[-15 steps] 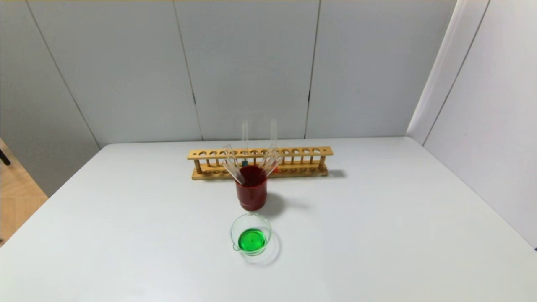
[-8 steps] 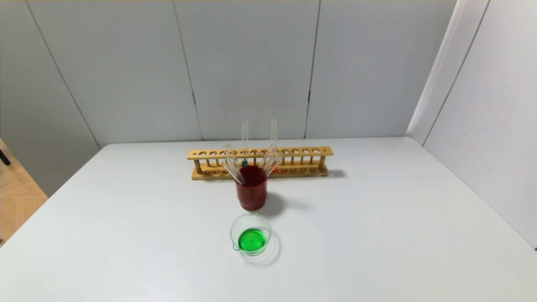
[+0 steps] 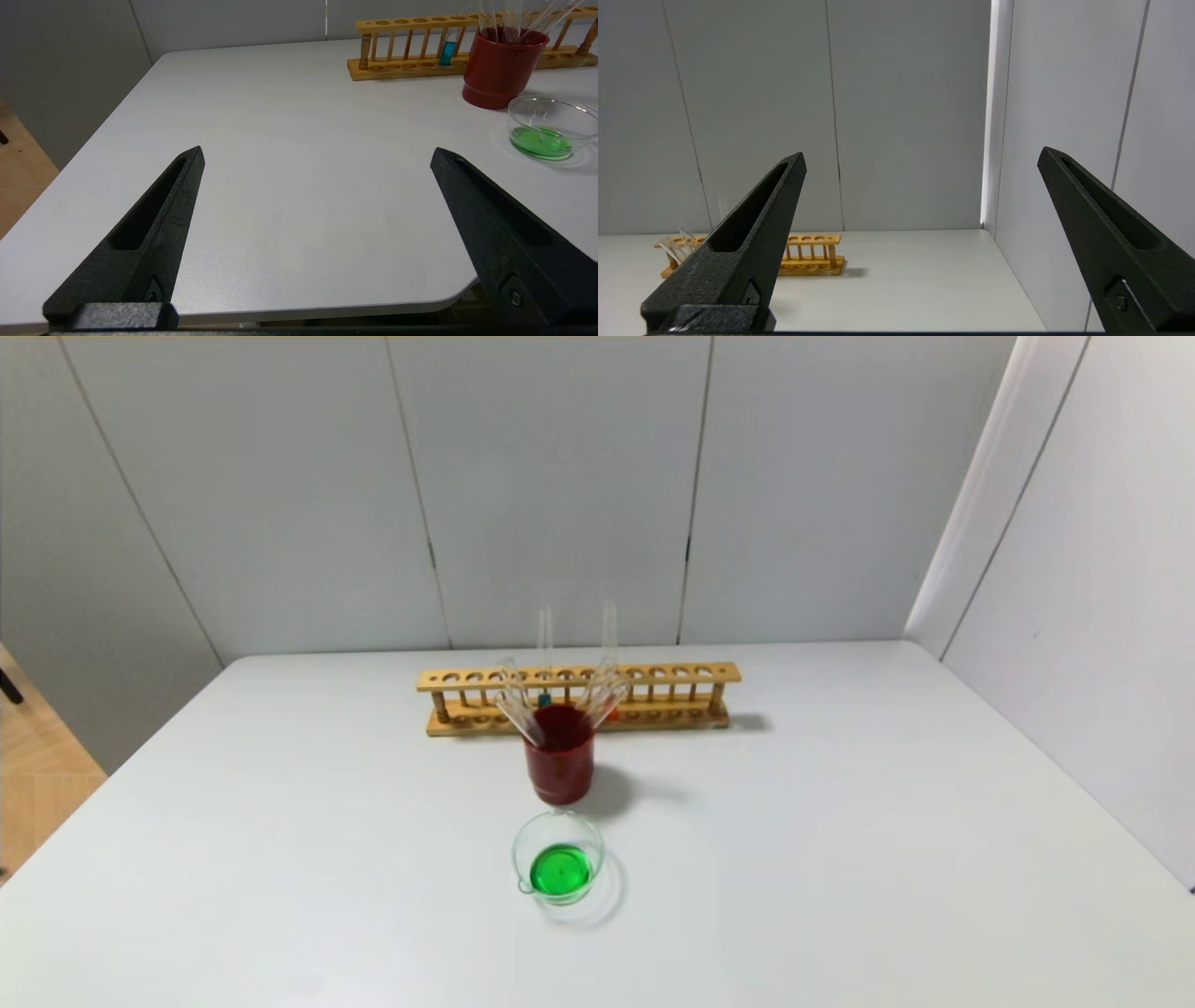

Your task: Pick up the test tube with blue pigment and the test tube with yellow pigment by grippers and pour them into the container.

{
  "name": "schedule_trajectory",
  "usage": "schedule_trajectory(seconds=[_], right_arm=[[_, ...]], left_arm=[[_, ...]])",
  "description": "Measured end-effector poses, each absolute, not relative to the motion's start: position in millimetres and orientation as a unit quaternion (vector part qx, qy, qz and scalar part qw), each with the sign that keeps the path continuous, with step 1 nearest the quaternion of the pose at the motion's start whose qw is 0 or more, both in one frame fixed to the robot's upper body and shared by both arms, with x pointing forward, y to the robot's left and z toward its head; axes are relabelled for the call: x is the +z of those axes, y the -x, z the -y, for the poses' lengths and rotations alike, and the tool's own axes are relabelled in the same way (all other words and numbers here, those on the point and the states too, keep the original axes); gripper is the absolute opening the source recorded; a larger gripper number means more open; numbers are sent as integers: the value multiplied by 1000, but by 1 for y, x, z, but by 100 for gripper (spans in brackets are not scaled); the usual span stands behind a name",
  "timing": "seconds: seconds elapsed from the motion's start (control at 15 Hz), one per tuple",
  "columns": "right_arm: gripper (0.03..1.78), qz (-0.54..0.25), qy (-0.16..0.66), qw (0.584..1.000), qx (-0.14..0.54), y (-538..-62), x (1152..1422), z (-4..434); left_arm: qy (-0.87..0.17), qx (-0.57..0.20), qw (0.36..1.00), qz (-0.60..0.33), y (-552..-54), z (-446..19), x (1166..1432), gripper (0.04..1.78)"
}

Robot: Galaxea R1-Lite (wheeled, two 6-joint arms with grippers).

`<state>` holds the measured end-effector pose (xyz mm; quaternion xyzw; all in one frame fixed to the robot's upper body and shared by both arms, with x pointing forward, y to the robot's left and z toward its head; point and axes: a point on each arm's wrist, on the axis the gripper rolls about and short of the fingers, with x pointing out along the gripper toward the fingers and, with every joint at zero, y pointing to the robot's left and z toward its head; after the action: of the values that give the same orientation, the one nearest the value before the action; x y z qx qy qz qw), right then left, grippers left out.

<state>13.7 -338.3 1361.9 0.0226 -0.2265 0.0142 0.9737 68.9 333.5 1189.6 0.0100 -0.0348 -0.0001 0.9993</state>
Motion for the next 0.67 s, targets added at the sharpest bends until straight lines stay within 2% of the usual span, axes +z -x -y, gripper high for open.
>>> schedule_trajectory(seconds=[0.47, 0.67], right_arm=[[174, 312, -17, 950, 2, 30, 1343, 337], [174, 268, -19, 963, 6, 10, 1317, 337]], left_arm=[[-10, 0, 999, 35, -69, -334, 1190, 171], [-10, -1, 999, 35, -69, -334, 1190, 171]])
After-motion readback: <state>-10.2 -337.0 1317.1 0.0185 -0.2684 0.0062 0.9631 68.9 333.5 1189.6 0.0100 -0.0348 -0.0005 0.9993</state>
